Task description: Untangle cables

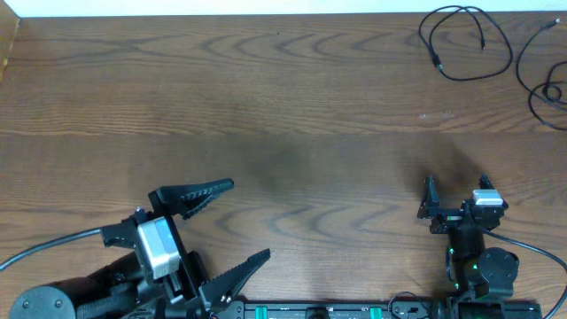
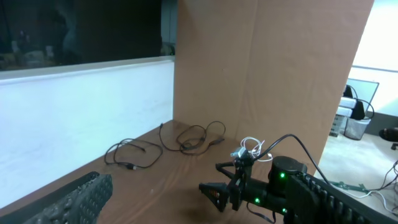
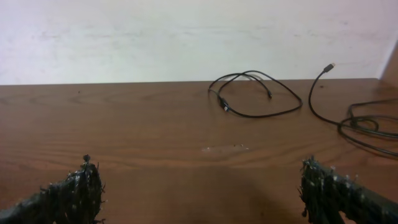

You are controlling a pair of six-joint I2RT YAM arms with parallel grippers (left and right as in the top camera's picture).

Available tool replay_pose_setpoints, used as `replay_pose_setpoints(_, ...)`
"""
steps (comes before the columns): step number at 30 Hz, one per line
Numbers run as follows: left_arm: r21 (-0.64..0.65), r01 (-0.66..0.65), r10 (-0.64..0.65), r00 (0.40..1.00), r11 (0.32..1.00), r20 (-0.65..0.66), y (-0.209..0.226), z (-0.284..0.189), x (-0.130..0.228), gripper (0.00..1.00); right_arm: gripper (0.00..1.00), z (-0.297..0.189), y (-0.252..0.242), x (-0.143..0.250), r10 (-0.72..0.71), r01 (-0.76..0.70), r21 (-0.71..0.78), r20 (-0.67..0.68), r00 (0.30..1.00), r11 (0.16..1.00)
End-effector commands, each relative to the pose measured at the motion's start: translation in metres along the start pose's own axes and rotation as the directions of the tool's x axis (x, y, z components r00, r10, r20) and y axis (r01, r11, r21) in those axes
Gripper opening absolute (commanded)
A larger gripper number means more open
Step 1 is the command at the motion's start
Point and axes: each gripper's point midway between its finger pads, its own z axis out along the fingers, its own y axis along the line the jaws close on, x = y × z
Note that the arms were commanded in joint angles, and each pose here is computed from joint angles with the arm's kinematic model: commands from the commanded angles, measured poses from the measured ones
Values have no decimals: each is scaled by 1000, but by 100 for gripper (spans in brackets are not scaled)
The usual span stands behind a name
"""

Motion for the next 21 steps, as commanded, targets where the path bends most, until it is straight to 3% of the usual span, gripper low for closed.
replay_pose_setpoints(1, 4, -5, 5, 1000, 1000, -2, -1, 0, 2, 96, 99, 0, -1, 1, -12, 12, 8, -1, 1000, 1000)
replay_pose_setpoints(14, -2, -1, 1, 1000, 1000, -3, -1, -1, 3, 96, 99, 0, -1, 1, -12, 12, 8, -1, 1000, 1000)
replay_pose_setpoints(18, -253, 146, -158, 987, 956, -29, 42, -8, 28, 96, 99, 0, -1, 1, -12, 12, 8, -1, 1000, 1000)
replay_pose_setpoints(21, -521, 247, -323, 945, 817, -59, 80, -31, 71, 96, 99, 0, -1, 1, -12, 12, 8, -1, 1000, 1000)
